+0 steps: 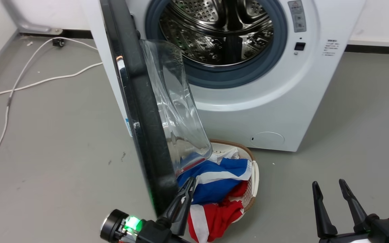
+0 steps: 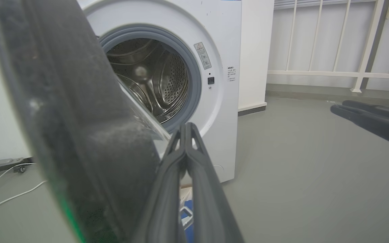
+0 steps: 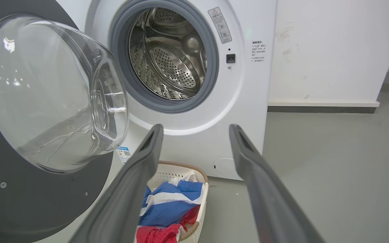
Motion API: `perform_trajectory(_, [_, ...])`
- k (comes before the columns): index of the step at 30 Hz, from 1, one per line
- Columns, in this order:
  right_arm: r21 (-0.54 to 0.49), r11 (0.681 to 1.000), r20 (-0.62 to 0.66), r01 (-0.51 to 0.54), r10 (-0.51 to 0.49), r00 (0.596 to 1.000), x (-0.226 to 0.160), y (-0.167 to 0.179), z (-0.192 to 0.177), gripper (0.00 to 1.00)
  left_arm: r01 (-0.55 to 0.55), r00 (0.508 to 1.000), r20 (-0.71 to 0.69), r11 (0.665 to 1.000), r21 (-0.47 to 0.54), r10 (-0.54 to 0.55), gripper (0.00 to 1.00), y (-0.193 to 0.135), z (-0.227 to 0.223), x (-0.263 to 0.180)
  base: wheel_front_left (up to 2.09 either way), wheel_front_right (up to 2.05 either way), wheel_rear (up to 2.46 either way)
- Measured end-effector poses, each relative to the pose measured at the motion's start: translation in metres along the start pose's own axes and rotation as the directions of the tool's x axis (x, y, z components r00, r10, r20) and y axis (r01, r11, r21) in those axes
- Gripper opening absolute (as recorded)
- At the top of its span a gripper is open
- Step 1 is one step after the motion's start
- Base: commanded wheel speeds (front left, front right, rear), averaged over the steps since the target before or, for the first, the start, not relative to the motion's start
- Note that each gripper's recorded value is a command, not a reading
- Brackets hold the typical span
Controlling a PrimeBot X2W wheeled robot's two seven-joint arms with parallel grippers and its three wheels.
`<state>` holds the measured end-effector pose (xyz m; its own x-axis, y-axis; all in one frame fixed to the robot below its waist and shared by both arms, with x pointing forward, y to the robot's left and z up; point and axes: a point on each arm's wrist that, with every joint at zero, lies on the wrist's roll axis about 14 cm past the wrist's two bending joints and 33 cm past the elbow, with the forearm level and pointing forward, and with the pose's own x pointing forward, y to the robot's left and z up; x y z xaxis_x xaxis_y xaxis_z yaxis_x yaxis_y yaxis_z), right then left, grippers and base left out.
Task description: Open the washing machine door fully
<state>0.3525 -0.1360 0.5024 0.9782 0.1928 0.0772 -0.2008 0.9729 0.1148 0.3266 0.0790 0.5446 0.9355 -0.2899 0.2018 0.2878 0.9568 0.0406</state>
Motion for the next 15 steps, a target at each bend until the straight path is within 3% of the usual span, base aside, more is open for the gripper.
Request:
perform_trajectory(6, [0.009,0.999,-0.003,-0.041,0.041,0.999,0.007,0.012,-0.002,1.0,-0.104,0.995,0.005,0.994,0.034,0.104,0.0,0.03,0.003,-0.011,0.0,0.0,0.0])
perform_trajectory(15, [0.025,0.993,-0.016,-0.113,0.113,0.993,0.019,0.034,-0.007,1.0,-0.268,0.963,-0.018,0.96,0.087,0.27,0.0,0.075,0.001,-0.04,0.0,0.0,0.0])
